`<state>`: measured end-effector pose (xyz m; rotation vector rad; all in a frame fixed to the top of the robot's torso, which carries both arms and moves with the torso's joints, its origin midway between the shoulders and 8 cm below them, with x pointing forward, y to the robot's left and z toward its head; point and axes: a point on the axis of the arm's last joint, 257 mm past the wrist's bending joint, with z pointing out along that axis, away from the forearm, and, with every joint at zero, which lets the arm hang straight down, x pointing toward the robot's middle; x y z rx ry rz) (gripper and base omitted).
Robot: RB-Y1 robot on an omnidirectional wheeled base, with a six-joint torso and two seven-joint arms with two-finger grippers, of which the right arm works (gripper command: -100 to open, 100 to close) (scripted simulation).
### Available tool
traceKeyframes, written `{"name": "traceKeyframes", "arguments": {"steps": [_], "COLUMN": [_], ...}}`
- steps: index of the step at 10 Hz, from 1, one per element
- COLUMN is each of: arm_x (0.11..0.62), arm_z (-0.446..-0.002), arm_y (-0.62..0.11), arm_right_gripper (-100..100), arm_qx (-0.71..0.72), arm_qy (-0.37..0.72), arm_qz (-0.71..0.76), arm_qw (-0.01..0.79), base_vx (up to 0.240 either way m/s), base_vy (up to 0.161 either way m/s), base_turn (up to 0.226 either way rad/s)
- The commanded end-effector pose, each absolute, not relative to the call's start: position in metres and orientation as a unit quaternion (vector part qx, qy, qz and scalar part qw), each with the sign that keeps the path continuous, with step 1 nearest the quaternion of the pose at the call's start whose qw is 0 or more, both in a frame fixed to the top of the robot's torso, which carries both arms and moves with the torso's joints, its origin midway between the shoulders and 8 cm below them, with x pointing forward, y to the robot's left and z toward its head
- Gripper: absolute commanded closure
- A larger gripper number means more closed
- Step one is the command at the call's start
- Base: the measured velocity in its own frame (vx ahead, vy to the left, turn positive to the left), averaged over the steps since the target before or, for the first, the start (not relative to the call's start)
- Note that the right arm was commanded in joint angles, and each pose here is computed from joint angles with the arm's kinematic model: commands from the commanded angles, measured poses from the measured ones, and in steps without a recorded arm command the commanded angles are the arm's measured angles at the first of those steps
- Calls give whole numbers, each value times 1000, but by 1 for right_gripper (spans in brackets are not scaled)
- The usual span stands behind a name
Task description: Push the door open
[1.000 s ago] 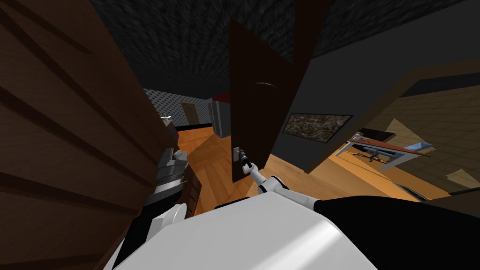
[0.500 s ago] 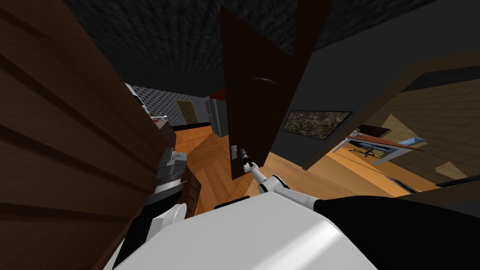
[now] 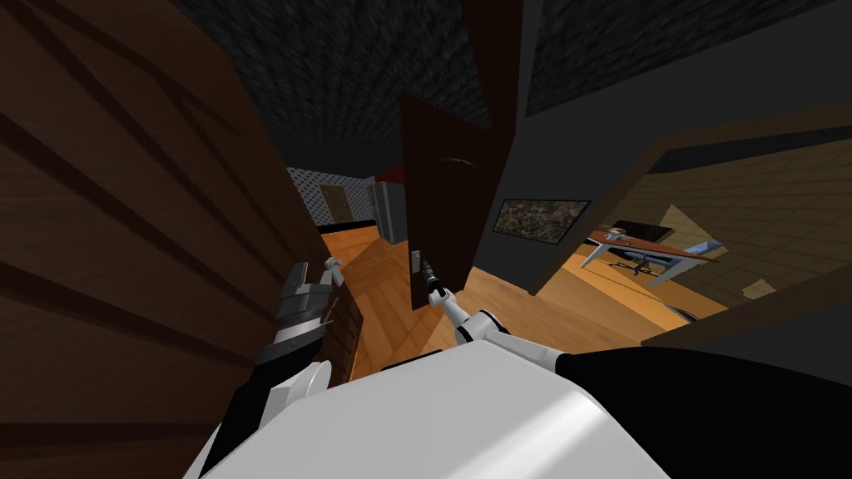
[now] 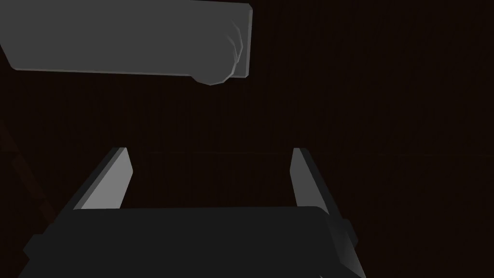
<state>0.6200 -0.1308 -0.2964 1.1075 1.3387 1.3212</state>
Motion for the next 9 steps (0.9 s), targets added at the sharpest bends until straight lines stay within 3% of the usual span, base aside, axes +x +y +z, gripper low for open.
{"name": "traceKeyframes", "arguments": {"steps": [1, 3, 9], "arm_x": [618, 620, 618], "arm_z": [-296, -295, -296], "arm_y": [-125, -139, -146], "arm_right_gripper": [-100, -100, -100], "arm_qx": [451, 449, 448], "arm_qy": [544, 544, 538], "arm_qz": [540, 534, 534], "arm_qw": [457, 467, 473], "base_vx": [-158, 13, 211], "base_vy": [8, 27, 41], "base_turn": [5, 19, 23]}}
